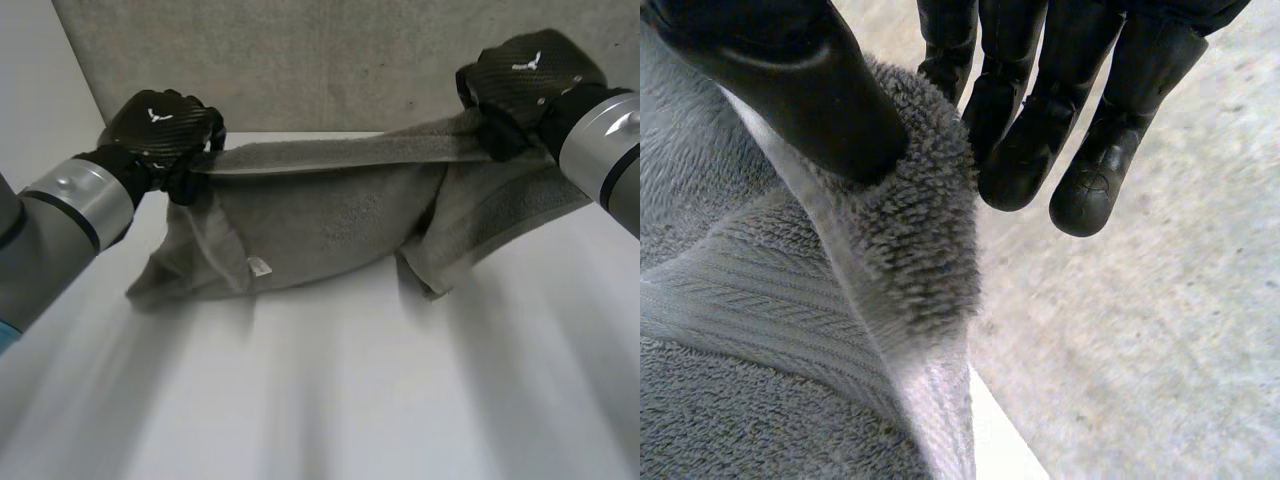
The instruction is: Fold the towel.
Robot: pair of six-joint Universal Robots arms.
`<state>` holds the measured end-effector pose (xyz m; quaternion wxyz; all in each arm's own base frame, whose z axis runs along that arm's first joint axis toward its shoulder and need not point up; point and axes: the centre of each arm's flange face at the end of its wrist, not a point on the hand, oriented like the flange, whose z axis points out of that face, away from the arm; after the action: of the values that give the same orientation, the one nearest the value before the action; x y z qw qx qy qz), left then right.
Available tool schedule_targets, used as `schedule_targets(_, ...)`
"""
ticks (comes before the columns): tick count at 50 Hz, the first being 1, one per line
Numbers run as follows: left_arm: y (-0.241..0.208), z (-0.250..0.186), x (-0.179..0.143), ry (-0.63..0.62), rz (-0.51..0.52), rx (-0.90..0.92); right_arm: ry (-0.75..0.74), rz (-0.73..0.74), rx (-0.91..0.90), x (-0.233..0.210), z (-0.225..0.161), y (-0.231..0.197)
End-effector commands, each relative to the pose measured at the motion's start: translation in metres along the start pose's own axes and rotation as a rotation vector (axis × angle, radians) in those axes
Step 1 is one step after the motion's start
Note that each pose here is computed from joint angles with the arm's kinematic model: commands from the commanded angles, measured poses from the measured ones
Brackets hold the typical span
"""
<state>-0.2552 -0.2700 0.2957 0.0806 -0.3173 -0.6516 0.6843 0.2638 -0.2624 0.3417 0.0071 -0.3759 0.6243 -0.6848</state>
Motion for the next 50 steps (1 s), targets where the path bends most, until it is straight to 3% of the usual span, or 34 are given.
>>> schedule_targets(1, 0.011, 0.012, -0.015, -0.003, -0.025, -0.097, -0.055, -0.035, -0.089, -0.015, 0.022, 0.028)
schedule_targets(9, 0.049, 0.052, -0.014, 0.016, 0.095, -0.160, -0.113, -0.041, -0.127, -0.040, 0.053, 0.055)
schedule_targets(12, 0.033, 0.072, -0.023, -0.048, 0.184, -0.058, -0.024, -0.054, -0.018, -0.028, 0.070, 0.040)
schedule_targets(14, 0.003, 0.087, -0.043, -0.187, 0.224, 0.132, 0.156, -0.084, 0.202, -0.008, 0.086, 0.014)
schedule_targets(15, 0.003, 0.087, -0.043, -0.188, 0.224, 0.133, 0.157, -0.084, 0.204, -0.008, 0.086, 0.014)
schedule_targets(17, -0.035, 0.092, -0.062, -0.331, 0.213, 0.384, 0.375, -0.094, 0.420, 0.018, 0.082, -0.019)
schedule_targets(18, -0.035, 0.092, -0.062, -0.331, 0.213, 0.385, 0.376, -0.094, 0.421, 0.019, 0.081, -0.019)
schedule_targets(19, -0.056, 0.086, -0.072, -0.383, 0.192, 0.503, 0.467, -0.092, 0.507, 0.033, 0.068, -0.040)
schedule_targets(23, -0.078, 0.072, -0.082, -0.413, 0.151, 0.603, 0.487, -0.088, 0.515, 0.042, 0.054, -0.053)
schedule_targets(31, -0.043, 0.071, -0.073, -0.297, 0.122, 0.434, 0.285, -0.086, 0.293, 0.016, 0.055, -0.019)
schedule_targets(36, 0.017, 0.072, -0.041, -0.123, 0.096, 0.241, 0.174, -0.078, 0.171, -0.010, 0.057, 0.020)
schedule_targets(40, 0.052, 0.070, -0.027, -0.078, 0.107, 0.137, 0.125, -0.074, 0.111, -0.025, 0.053, 0.040)
schedule_targets(42, 0.086, 0.066, -0.015, -0.046, 0.164, 0.037, 0.072, -0.070, 0.030, -0.041, 0.050, 0.066)
schedule_targets(45, 0.104, 0.063, -0.008, -0.024, 0.206, -0.016, 0.006, -0.059, -0.062, -0.060, 0.047, 0.093)
schedule_targets(47, 0.135, 0.055, -0.001, 0.012, 0.302, -0.112, -0.025, -0.056, -0.100, -0.068, 0.045, 0.102)
schedule_targets(50, 0.145, 0.052, 0.000, 0.020, 0.335, -0.142, -0.074, -0.049, -0.177, -0.078, 0.038, 0.118)
